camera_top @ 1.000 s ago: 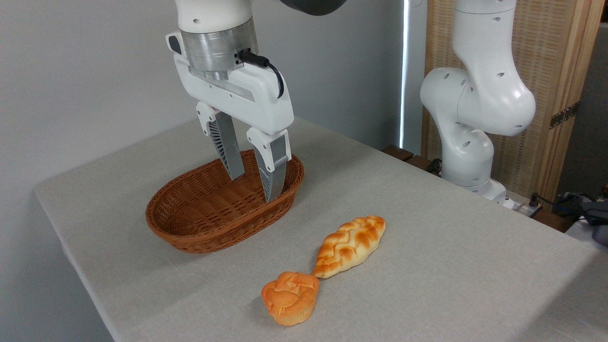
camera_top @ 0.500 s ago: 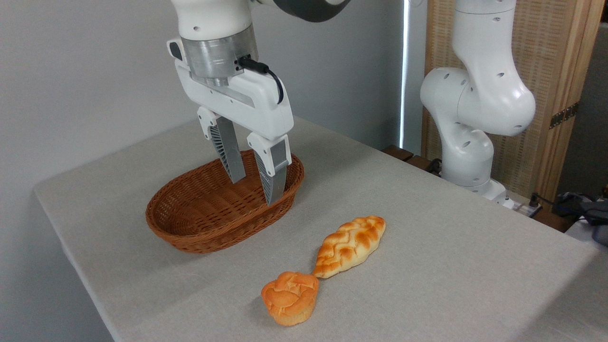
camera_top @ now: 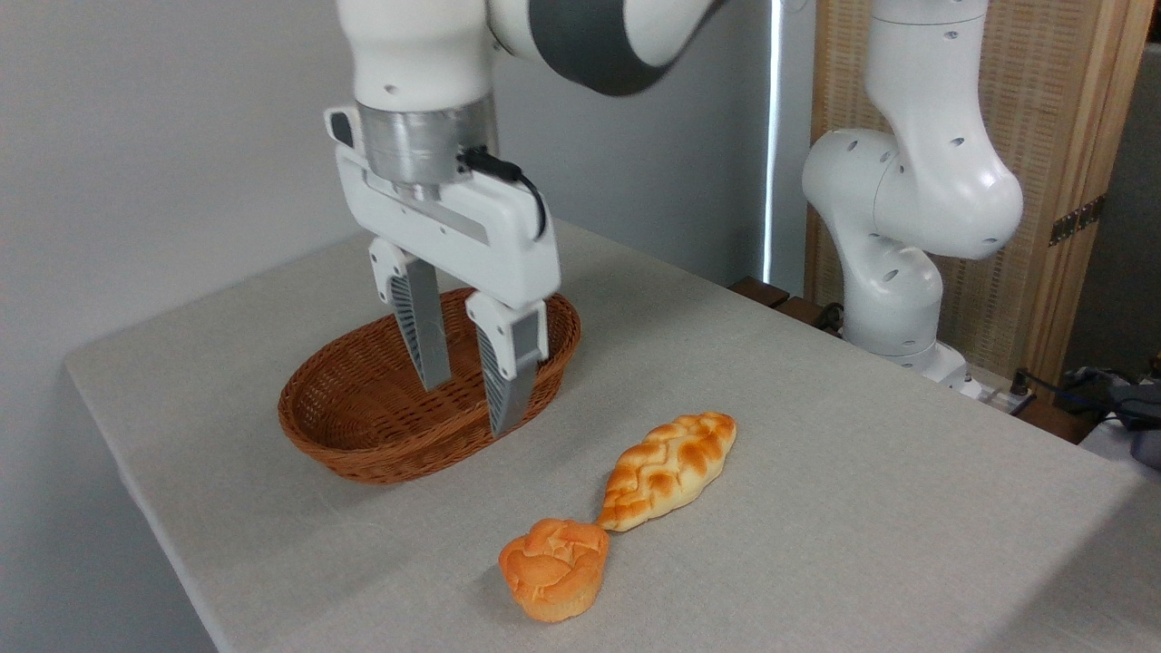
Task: Put bread into the basket
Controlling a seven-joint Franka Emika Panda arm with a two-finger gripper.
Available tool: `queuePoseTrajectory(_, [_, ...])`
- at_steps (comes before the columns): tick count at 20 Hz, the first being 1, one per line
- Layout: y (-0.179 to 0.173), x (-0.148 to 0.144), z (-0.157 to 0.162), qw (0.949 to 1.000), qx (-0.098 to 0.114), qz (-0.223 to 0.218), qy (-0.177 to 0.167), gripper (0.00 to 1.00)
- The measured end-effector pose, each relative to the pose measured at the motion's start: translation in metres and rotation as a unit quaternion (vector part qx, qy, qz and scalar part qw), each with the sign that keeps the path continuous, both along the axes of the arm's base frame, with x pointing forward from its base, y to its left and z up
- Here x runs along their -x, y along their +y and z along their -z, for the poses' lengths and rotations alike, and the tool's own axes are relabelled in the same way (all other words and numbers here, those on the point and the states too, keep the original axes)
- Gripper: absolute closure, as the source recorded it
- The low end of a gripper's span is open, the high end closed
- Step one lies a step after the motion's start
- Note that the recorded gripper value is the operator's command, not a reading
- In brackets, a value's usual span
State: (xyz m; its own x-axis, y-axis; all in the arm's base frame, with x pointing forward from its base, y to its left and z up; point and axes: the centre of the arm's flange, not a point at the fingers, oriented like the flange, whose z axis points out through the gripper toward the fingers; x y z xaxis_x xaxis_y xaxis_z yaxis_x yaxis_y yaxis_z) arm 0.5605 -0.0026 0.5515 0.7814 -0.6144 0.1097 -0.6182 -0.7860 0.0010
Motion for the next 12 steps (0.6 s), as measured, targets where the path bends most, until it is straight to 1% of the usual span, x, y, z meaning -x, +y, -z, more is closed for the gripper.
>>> queuePoseTrajectory(2, [0.017,0.010,0.011,0.9999,-0.007,-0.007,-0.001,0.00])
queuePoseTrajectory(4, [0.029,0.020,0.024,0.9995,-0.029,0.000,0.009,0.00])
queuePoseTrajectory(6, [0.032,0.025,0.036,0.9989,-0.045,0.009,0.007,0.00])
queuePoseTrajectory(8, [0.032,0.028,0.049,0.9986,-0.051,0.012,-0.009,0.00])
queuePoseTrajectory(12, [0.029,0.030,0.075,0.9975,-0.054,0.016,-0.043,0.00])
